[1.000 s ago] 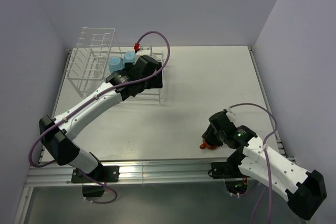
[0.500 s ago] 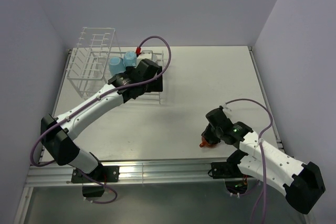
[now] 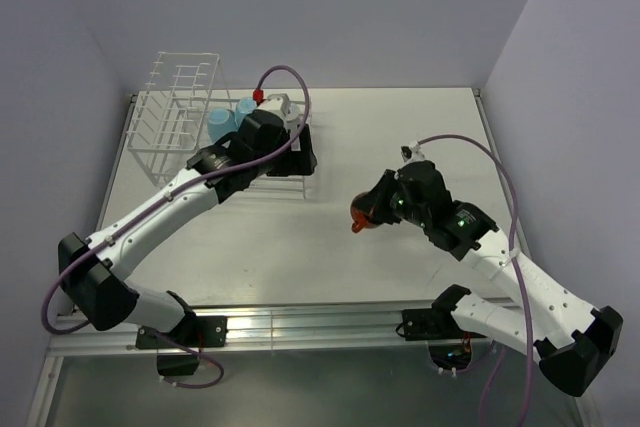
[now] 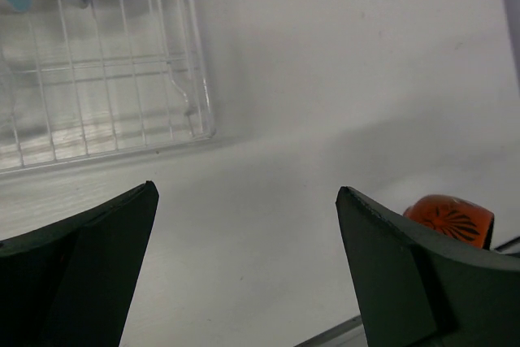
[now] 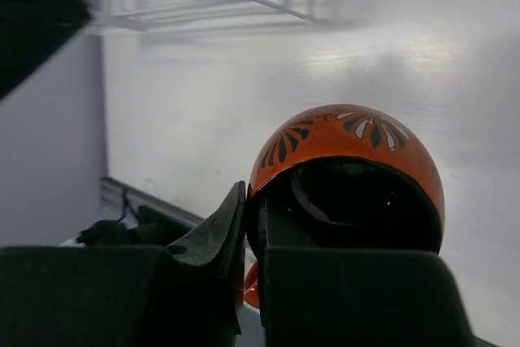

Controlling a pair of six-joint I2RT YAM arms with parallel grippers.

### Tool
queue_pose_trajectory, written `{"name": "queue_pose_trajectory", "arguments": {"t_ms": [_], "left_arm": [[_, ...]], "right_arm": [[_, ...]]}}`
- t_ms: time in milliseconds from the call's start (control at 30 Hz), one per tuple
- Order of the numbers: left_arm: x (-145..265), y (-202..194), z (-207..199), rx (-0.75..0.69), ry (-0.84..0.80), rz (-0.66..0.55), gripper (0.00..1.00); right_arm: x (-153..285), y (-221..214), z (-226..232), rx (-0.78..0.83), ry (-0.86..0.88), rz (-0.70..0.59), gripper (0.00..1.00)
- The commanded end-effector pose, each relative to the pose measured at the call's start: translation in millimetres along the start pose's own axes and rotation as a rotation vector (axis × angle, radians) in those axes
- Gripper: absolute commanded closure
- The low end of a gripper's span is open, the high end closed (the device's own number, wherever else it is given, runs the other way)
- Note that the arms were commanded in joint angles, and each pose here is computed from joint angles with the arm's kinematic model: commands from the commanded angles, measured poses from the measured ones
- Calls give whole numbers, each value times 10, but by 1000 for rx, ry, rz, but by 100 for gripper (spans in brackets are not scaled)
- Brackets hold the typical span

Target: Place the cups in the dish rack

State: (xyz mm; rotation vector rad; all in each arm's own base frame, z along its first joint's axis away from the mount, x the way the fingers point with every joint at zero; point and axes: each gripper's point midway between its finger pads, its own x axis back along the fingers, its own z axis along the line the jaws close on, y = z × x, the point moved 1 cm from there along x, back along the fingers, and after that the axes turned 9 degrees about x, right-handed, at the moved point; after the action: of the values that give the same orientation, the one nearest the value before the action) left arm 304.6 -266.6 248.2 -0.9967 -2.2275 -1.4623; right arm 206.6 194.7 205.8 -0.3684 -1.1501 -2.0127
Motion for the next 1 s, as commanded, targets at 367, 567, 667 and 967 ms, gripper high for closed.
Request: {"name": "queue_pose_trajectory", "arguments": {"t_ms": [367, 567, 667, 967], "left_arm": [[662, 311, -475, 115, -583, -41, 1], [756, 301, -539, 116, -713, -49, 1], [845, 339, -616, 80, -793, -97, 1], [1020, 252, -785, 31, -992, -101, 1]], "right_arm": [[484, 847, 1168, -11, 675, -154, 100], [582, 1029, 1190, -90, 846, -193, 100], [584, 1036, 1244, -132, 916, -154, 100], [631, 1060, 1329, -207, 1038, -112, 100]]}}
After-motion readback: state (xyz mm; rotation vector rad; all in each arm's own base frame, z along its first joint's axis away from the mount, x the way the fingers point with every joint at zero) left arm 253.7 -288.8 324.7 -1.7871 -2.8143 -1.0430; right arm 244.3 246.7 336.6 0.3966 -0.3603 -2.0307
